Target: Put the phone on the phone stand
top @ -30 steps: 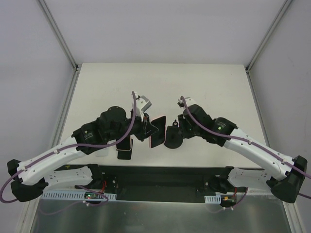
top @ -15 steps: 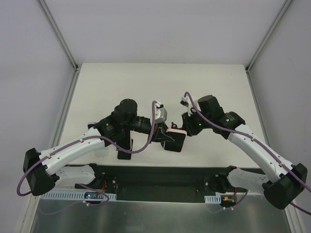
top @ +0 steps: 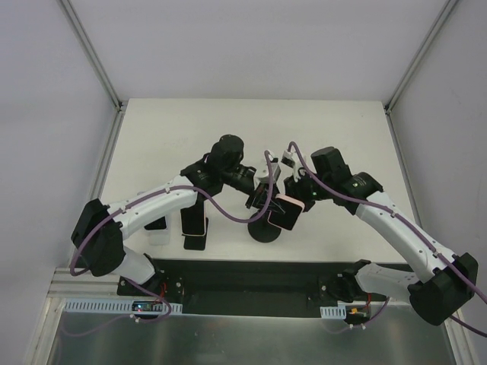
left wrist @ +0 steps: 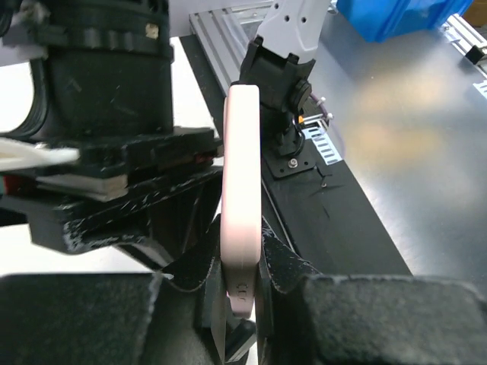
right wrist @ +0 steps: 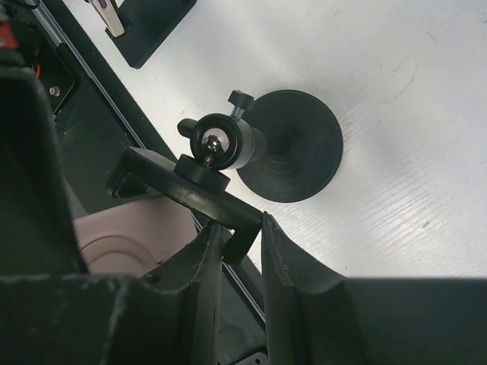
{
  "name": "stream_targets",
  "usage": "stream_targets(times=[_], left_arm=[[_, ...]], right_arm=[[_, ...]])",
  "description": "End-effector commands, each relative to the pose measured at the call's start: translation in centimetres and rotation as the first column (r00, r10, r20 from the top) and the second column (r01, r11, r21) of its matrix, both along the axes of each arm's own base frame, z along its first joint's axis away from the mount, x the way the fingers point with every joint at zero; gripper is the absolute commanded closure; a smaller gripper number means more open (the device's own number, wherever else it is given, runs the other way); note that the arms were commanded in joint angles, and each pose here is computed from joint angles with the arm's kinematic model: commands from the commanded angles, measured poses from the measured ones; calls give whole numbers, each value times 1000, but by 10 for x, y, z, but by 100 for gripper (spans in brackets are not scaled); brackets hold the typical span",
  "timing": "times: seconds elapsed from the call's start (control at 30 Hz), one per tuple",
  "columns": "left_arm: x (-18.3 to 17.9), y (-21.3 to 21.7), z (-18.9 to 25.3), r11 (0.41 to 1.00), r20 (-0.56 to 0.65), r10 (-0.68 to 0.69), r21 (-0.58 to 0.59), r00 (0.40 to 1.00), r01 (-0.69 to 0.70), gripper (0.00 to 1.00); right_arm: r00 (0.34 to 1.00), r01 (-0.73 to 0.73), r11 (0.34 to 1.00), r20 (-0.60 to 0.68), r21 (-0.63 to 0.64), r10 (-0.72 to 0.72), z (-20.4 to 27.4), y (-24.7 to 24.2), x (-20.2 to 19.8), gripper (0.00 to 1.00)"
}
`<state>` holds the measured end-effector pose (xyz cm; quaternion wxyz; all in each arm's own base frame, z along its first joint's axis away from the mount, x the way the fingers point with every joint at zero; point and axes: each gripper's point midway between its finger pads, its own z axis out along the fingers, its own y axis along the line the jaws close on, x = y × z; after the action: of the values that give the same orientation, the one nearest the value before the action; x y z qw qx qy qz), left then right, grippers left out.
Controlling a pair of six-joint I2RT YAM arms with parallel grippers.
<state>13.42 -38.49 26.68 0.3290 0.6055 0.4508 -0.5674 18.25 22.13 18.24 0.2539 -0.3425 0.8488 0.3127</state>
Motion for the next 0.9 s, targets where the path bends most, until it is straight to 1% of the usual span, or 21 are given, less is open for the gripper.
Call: stream_targets(times=[0.0, 0.13, 0.27, 0.43, 0.47, 0.53, 0.57, 0.6, 0.63, 0.67, 0.7, 0.77, 0.8, 0.83, 0.87], left_arm=[[3, -2, 36, 988, 126, -75, -127, 989, 91, 100], [12, -3, 28, 990, 101, -72, -116, 992, 84, 100], [25, 2, 22, 994, 62, -29, -100, 998, 36, 100], [40, 12, 19, 992, 80, 100, -84, 992, -93, 100], [46, 14, 12, 987, 70, 150, -68, 986, -146, 100], [50, 21, 16, 973, 90, 222, -83, 971, -215, 100], [52, 25, 6, 963, 84, 265, -66, 961, -260, 100], [60, 32, 12, 936, 110, 349, -85, 931, -341, 100], [66, 36, 10, 916, 120, 399, -93, 909, -390, 100], [70, 42, -1, 892, 105, 452, -67, 886, -447, 100], [75, 50, 3, 861, 123, 508, -80, 852, -502, 100], [73, 56, -4, 849, 123, 529, -75, 840, -524, 100], [73, 55, 4, 850, 127, 525, -117, 842, -513, 100], [60, 51, 8, 887, 104, 457, -128, 883, -444, 100], [54, 47, 14, 909, 93, 407, -141, 909, -393, 100]], right_arm=[[999, -43, 995, 34, 85, 41, 22, 12, 0, 99], [999, -40, 996, 38, 85, 37, 23, 12, 2, 99], [999, -36, 996, 43, 81, 32, 24, 12, 3, 99], [999, -19, 998, 46, 64, 16, 19, 8, 4, 99], [999, -10, 998, 46, 56, 7, 17, 7, 5, 99], [999, 4, 998, 53, 57, -7, 17, 6, 7, 99], [999, 17, 998, 51, 54, -20, 15, 5, 7, 99], [998, 25, 998, 55, 52, -28, 15, 4, 8, 99], [997, 33, 998, 68, 57, -37, 17, 3, 9, 99], [996, 50, 997, 71, 53, -54, 14, 1, 11, 99], [996, 57, 997, 71, 58, -61, 14, 2, 11, 99], [995, 56, 996, 76, 76, -62, 16, 4, 11, 99], [995, 52, 994, 77, 94, -60, 17, 7, 12, 99], [997, 31, 993, 66, 112, -39, 18, 11, 9, 99], [998, 22, 992, 56, 121, -28, 18, 14, 8, 99]])
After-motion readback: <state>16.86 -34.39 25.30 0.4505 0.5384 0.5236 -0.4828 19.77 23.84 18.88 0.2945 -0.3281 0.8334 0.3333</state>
